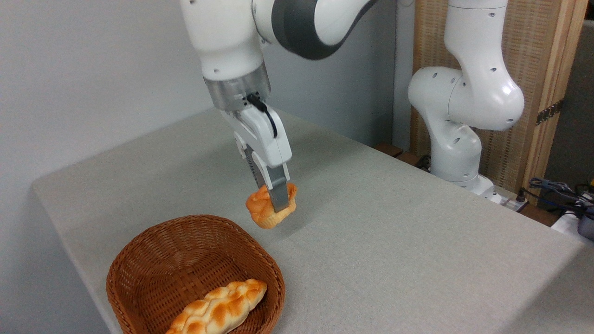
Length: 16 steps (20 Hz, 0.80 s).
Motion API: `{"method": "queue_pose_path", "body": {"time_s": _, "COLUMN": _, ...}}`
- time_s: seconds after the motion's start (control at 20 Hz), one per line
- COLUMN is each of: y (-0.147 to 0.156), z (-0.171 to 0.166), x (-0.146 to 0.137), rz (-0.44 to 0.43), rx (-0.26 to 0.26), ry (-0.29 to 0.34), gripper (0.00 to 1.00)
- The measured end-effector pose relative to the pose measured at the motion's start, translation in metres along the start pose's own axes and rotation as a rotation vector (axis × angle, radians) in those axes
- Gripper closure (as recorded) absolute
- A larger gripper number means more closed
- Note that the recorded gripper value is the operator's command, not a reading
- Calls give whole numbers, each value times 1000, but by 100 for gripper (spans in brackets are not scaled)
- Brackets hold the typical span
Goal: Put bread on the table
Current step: 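Lower the held roll onto the table surface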
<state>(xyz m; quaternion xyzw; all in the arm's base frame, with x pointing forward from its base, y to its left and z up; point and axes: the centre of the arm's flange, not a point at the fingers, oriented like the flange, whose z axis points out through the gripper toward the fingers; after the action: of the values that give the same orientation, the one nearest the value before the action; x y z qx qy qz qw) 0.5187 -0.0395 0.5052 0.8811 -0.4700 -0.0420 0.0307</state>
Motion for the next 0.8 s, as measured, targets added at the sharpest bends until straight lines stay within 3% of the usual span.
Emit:
{"method": "queue_pose_path", "body": {"time_s": 0.25, "y": 16, "z": 37, "x": 12, "rz": 38, "rx": -30, "ry": -30, "gripper": 0}}
{"method": "queue_pose_path", "body": {"time_s": 0.8, "y": 13, "z": 35, "x": 16, "rz": 41, "rx": 8, "ry": -1, "gripper": 0}}
